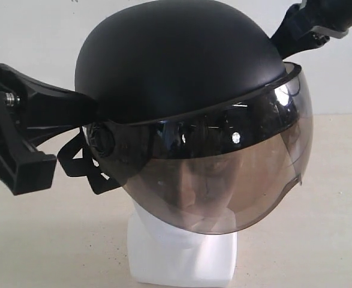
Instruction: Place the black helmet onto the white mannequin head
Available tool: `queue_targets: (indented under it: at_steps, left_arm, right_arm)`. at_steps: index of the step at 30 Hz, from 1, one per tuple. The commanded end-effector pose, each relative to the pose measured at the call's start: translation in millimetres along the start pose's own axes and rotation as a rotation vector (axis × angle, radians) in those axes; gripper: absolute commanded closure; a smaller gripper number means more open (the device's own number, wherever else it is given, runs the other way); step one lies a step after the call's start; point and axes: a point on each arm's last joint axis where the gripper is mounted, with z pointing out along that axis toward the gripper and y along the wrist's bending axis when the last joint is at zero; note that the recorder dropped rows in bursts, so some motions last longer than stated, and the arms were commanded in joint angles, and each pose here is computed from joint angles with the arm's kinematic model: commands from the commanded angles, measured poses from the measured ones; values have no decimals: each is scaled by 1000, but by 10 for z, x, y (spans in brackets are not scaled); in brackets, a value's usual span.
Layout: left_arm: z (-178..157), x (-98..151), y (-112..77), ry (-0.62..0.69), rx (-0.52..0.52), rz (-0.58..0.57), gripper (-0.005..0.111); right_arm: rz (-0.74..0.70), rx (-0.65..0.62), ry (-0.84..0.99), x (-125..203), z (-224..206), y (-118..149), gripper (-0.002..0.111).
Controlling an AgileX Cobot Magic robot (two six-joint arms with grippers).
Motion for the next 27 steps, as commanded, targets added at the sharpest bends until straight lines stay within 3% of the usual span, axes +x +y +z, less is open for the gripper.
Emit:
queue_targets:
  at_steps: [1,10,20,27]
  left_arm:
    - [5,-19,10,-12,-12,23,102]
    - [-3,6,195,7,-112,23,102]
    - [180,71,199,64,-104,23,102]
    - [208,78,217,70,-115,48,102]
  right_arm:
    - [-55,-21,18,-57,61,132,109]
    - [-4,55,16,-71,-185,247,109]
    - [-43,-18,107,26,98,450,109]
    - [-56,-3,109,-22,30,624,109]
